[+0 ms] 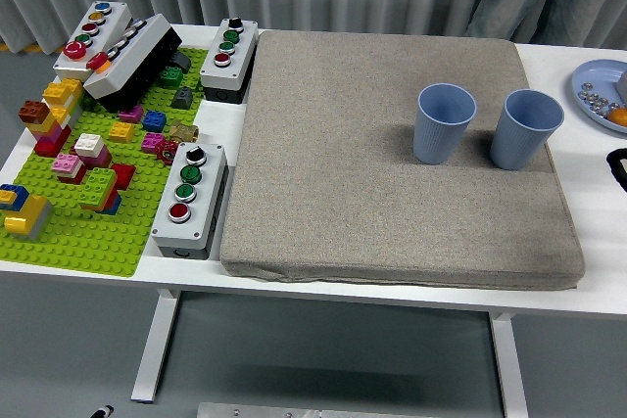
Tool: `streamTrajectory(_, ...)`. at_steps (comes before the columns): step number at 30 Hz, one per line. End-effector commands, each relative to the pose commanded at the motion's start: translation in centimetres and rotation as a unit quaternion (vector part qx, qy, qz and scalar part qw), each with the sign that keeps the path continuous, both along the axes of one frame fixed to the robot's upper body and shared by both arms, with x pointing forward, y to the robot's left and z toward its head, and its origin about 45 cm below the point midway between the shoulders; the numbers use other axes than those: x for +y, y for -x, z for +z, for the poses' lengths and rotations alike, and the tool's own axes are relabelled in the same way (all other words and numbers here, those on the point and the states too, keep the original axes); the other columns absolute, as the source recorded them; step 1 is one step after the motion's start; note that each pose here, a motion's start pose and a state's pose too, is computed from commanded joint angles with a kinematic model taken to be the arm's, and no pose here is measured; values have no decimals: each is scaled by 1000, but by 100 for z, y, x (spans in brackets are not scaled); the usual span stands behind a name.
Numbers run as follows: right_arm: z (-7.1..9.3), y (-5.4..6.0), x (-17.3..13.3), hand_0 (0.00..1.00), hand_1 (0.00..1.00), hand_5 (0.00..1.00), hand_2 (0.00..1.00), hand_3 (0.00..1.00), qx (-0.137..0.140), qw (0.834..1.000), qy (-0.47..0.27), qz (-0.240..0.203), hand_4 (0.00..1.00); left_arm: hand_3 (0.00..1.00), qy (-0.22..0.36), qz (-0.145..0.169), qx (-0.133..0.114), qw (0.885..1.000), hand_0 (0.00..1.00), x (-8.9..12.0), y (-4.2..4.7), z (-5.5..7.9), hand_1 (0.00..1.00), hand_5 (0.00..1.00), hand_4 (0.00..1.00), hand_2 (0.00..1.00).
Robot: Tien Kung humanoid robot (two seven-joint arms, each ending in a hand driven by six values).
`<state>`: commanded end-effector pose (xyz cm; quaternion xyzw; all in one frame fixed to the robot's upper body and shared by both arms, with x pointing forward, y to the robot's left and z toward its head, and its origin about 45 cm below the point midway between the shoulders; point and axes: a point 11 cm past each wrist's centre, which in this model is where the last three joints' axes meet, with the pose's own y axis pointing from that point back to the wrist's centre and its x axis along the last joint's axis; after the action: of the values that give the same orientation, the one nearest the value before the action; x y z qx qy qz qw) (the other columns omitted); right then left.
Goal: Pick cup pour cup place
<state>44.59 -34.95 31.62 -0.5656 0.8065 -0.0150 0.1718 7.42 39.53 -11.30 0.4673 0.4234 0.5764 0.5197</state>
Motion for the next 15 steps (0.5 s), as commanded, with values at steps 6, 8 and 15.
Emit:
streamTrajectory(6,7,0,2,872,770,998,772,785,-1,1000,4,0,781,807,0,0,0,1000,837,3,-2,1,807,998,637,882)
streamTrajectory(8,19,5,-3,872,770,998,772,785,-3,1000,6,-3,781,807,0,0,0,1000,837,2,-1,1,807,998,637,882)
streamTrajectory(15,3,9,-6,873,769,998,775,791,-2,1000,8,-4,787,807,0,0,0,1000,837,2,3,0,808,998,638,882)
